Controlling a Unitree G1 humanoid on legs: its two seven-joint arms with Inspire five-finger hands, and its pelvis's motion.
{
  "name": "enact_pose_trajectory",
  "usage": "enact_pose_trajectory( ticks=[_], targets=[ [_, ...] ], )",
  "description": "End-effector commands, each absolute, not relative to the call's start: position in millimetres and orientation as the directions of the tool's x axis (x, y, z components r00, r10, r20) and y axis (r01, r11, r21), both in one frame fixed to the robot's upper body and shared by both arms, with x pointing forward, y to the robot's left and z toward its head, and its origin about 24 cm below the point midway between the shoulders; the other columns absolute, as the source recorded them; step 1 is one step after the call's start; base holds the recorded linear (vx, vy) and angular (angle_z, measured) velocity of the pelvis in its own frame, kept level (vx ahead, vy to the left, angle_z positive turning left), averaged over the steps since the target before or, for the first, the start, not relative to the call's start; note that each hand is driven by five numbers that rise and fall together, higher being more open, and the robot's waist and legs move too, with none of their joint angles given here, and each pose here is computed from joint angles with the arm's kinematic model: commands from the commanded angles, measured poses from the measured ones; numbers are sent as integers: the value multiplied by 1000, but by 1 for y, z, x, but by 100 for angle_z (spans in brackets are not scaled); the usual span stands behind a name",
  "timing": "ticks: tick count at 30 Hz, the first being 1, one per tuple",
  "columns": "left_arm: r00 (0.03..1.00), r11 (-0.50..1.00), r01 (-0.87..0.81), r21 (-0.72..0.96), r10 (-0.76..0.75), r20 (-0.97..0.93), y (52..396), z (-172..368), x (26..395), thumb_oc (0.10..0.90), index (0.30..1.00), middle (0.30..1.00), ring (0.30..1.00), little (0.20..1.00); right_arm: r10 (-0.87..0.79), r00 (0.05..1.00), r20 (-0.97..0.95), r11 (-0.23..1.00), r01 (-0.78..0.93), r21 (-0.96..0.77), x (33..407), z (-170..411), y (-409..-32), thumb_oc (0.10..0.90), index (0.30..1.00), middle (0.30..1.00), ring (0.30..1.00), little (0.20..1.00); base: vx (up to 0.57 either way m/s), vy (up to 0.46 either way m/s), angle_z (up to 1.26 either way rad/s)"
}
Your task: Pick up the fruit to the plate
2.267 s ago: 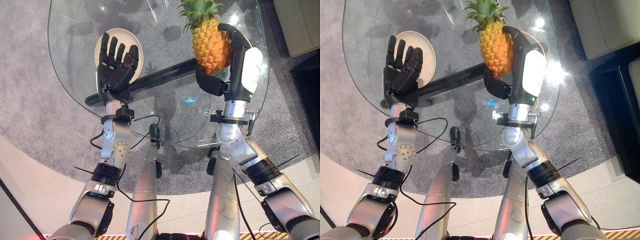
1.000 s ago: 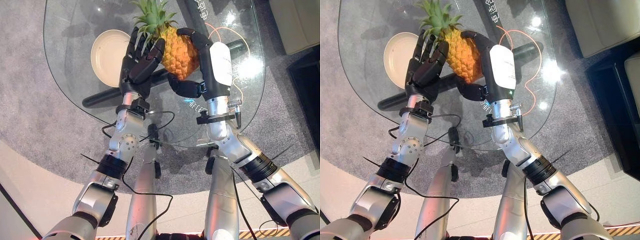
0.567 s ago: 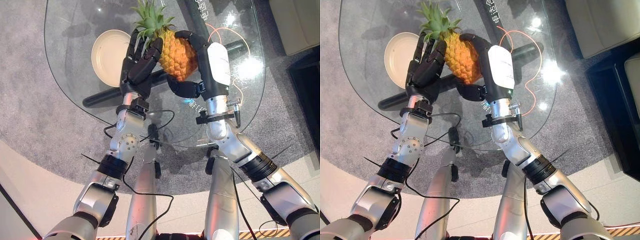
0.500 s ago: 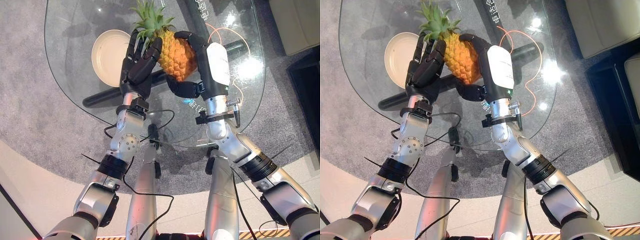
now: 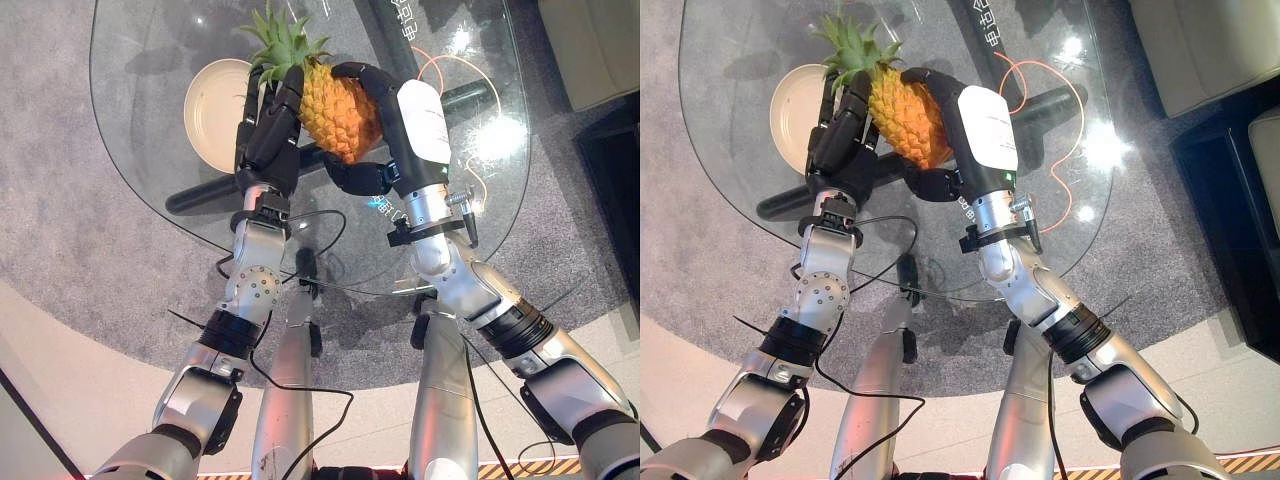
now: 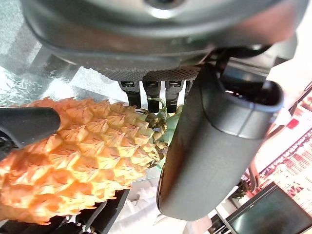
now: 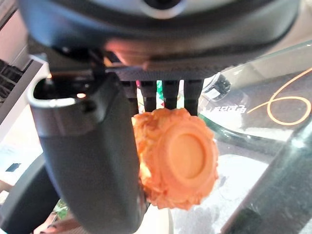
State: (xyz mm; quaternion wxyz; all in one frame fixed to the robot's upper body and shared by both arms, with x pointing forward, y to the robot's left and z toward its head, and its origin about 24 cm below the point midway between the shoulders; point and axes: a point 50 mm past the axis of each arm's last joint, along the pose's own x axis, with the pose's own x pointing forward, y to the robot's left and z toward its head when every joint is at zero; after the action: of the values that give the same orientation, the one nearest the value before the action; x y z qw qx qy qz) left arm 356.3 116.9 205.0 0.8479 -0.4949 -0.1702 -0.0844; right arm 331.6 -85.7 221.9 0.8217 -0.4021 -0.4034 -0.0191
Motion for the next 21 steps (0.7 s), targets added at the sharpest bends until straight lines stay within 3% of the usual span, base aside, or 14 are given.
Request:
enact_pose_trajectory(
  ticks=[1, 5, 21],
  targets=[
    [777, 443, 558, -702, 19, 630, 102, 278, 339, 800, 900, 900, 900, 900, 512, 154, 845, 781, 326, -533, 265, 295, -23, 100, 300, 300, 300, 200, 0, 0, 0],
    [783, 441, 538, -718, 53, 619, 105, 279, 339, 800, 900, 900, 900, 900, 522, 103, 847, 780, 344, -522, 260, 299, -21, 100, 300, 300, 300, 200, 0, 0, 0],
    [785, 457, 500, -735, 118, 608, 111, 283, 336, 800, 900, 900, 900, 900, 596, 64, 801, 755, 296, -585, 253, 294, -17, 100, 300, 300, 300, 200, 0, 0, 0]
  ],
)
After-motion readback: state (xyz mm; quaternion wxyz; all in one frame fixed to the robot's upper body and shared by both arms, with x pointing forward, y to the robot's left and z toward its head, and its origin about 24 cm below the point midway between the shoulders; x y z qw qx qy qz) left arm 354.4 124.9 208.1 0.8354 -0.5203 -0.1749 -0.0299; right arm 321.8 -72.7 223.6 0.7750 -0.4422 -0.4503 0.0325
